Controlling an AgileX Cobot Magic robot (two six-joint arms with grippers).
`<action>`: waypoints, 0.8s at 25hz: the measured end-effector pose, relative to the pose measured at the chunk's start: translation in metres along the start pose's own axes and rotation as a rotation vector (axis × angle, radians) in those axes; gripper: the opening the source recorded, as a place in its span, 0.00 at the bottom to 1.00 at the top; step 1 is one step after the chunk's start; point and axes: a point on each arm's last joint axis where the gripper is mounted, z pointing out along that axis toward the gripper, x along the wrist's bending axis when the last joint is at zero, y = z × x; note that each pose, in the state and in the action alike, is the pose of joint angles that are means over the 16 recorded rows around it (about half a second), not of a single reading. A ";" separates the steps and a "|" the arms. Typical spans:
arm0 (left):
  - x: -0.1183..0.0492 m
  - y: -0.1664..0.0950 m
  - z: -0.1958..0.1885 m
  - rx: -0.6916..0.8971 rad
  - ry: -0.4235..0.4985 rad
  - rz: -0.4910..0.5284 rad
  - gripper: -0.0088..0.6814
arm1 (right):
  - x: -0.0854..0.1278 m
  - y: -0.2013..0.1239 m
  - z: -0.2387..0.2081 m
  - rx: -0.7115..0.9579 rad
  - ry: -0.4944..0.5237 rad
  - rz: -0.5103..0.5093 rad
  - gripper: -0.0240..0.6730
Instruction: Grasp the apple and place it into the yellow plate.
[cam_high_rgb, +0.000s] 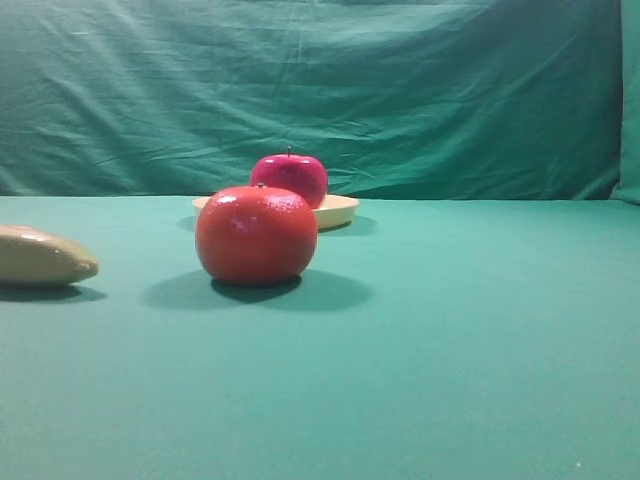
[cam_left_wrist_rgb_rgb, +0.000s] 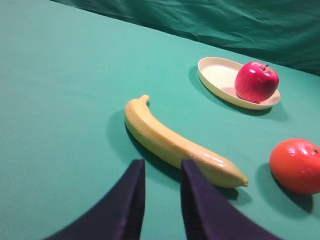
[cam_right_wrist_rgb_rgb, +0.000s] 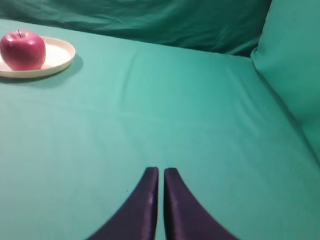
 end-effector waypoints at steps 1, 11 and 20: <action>0.000 0.000 0.000 0.000 0.000 0.000 0.24 | 0.000 -0.001 0.000 0.001 -0.002 0.001 0.03; 0.000 0.000 0.000 0.000 0.000 0.000 0.24 | 0.000 -0.002 0.001 -0.001 -0.004 0.006 0.03; 0.000 0.000 0.000 0.000 0.000 0.000 0.24 | 0.000 -0.002 0.001 -0.002 -0.005 0.006 0.03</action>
